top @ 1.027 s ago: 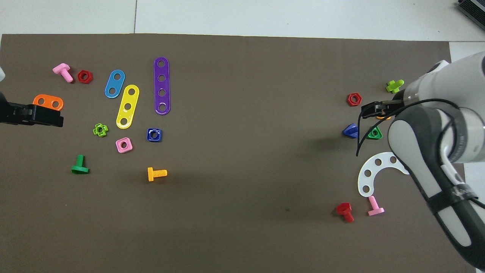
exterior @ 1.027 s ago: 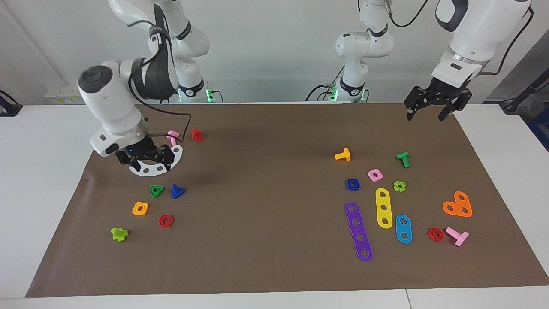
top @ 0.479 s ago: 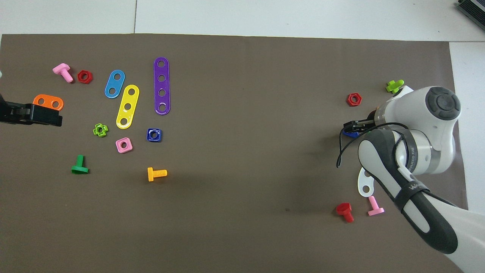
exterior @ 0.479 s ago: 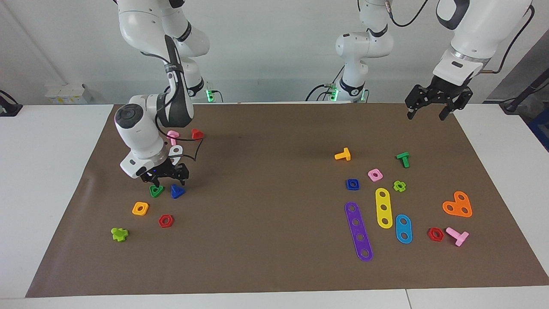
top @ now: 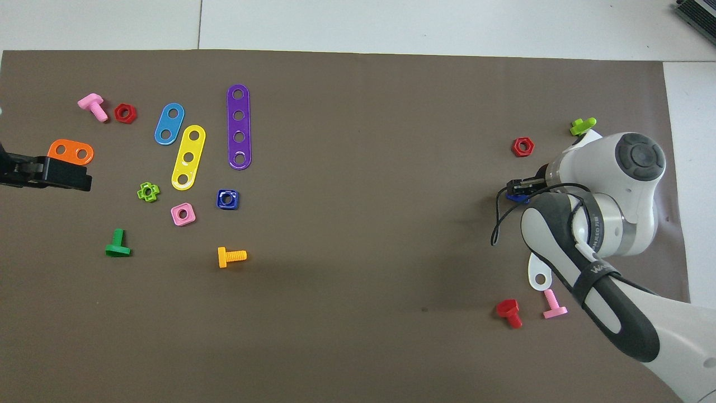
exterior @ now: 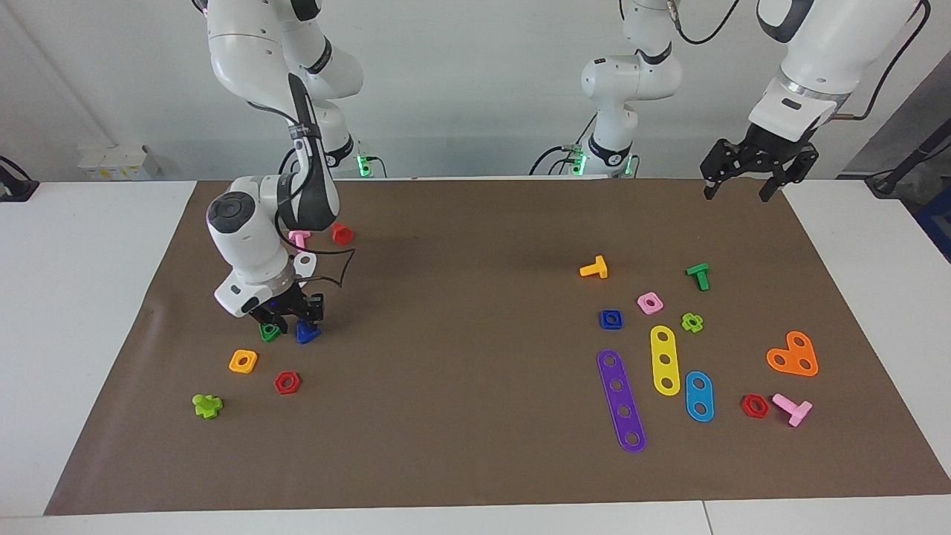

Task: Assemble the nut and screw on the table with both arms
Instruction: 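Reach the right gripper down and grasp the blue screw, then set the blue screw mid-table with the right gripper while the left gripper reaches out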

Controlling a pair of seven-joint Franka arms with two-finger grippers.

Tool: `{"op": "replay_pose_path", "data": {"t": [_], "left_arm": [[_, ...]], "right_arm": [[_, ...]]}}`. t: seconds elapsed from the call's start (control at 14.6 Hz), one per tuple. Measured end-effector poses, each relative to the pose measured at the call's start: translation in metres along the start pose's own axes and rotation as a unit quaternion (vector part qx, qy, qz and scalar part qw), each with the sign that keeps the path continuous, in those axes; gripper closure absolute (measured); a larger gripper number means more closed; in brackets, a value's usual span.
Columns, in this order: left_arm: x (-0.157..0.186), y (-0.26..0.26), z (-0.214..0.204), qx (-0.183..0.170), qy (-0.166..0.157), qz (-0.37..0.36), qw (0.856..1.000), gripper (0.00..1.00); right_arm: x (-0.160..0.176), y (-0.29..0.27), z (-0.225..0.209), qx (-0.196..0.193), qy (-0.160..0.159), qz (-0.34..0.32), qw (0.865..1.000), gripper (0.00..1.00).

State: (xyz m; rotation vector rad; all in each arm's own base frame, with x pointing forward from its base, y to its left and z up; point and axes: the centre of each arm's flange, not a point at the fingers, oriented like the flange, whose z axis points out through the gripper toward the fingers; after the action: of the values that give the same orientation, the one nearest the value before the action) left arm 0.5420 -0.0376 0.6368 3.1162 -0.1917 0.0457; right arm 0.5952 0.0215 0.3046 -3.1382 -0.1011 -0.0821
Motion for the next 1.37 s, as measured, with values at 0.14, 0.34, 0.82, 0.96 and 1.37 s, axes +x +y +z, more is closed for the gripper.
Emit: {"op": "replay_pose_path", "data": {"t": [0.14, 0.34, 0.82, 0.96, 1.37], "left_arm": [[0.000, 0.000, 0.001, 0.000, 0.000, 0.000, 1.000, 0.00], [0.000, -0.002, 0.002, 0.000, -0.002, -0.002, 1.000, 0.00], [0.000, -0.007, 0.007, 0.000, -0.006, -0.006, 1.000, 0.00], [-0.001, -0.005, 0.011, -0.001, -0.010, -0.004, 1.000, 0.00], [0.000, -0.003, 0.020, 0.000, -0.004, -0.003, 1.000, 0.00]], "right_arm": [[0.001, -0.009, 0.004, 0.000, 0.000, -0.007, 1.000, 0.47], [0.001, -0.011, 0.004, 0.000, 0.000, -0.009, 1.000, 0.56], [0.001, -0.009, 0.004, 0.000, 0.000, -0.007, 1.000, 0.59], [0.001, -0.009, 0.004, 0.000, 0.000, -0.007, 1.000, 0.61], [0.001, -0.007, 0.004, 0.001, 0.001, -0.005, 1.000, 0.81]]}}
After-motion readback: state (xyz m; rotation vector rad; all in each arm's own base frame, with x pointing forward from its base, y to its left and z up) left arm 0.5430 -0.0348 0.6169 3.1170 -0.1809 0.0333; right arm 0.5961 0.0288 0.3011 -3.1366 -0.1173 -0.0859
